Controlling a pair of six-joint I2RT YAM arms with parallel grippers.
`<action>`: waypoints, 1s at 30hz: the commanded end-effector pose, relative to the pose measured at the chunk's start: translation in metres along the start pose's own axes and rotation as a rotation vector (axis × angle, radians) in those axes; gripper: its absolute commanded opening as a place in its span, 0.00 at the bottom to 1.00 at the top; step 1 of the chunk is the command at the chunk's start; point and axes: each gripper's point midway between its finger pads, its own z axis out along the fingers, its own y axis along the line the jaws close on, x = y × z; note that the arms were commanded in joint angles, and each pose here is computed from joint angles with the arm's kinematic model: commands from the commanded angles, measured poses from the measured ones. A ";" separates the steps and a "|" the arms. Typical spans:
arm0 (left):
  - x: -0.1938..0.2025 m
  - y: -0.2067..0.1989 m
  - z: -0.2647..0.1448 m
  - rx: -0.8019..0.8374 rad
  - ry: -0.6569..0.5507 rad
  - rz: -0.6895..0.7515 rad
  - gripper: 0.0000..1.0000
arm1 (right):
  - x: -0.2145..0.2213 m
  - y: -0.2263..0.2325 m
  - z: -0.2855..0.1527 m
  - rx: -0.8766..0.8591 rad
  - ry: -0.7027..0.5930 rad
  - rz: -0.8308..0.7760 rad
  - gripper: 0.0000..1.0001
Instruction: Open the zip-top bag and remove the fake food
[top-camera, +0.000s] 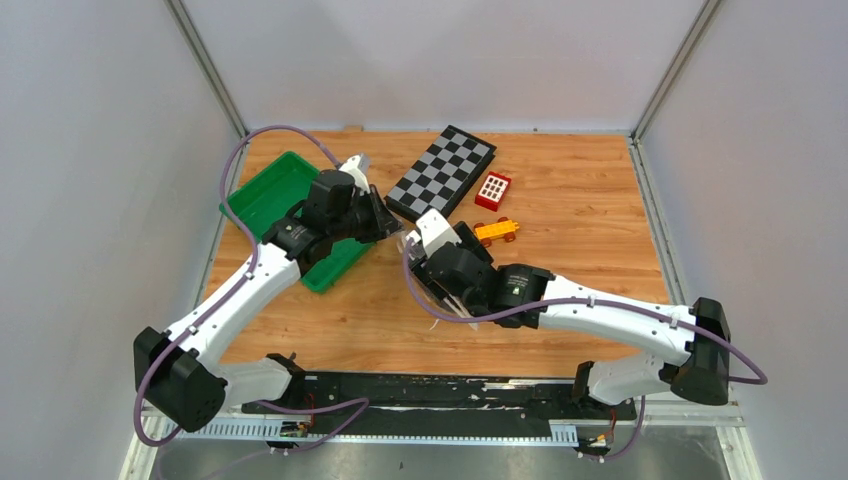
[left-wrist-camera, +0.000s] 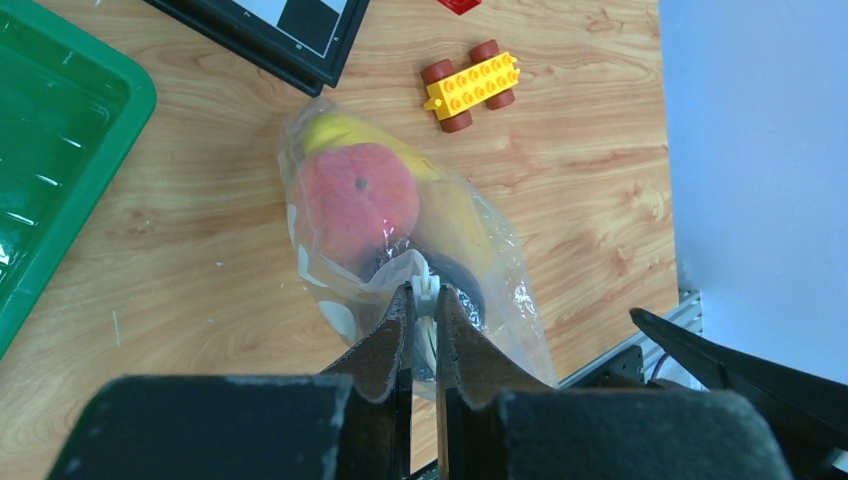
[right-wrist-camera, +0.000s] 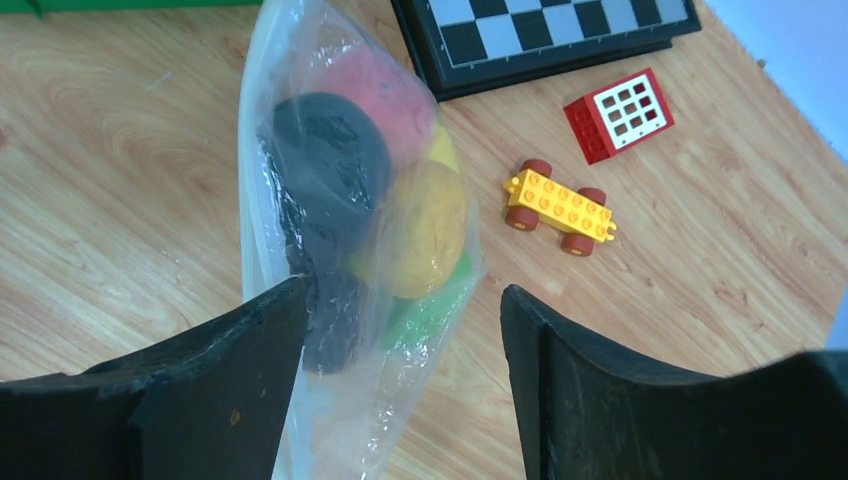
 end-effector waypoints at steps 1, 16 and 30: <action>-0.004 -0.006 -0.008 0.022 -0.029 0.012 0.02 | 0.002 0.013 0.002 -0.077 -0.010 0.058 0.70; -0.011 -0.014 -0.016 0.036 -0.052 0.010 0.02 | -0.011 0.011 -0.028 -0.194 -0.088 0.112 0.69; -0.014 -0.022 -0.023 0.064 -0.067 -0.001 0.02 | 0.018 0.016 -0.009 -0.144 0.011 0.037 0.63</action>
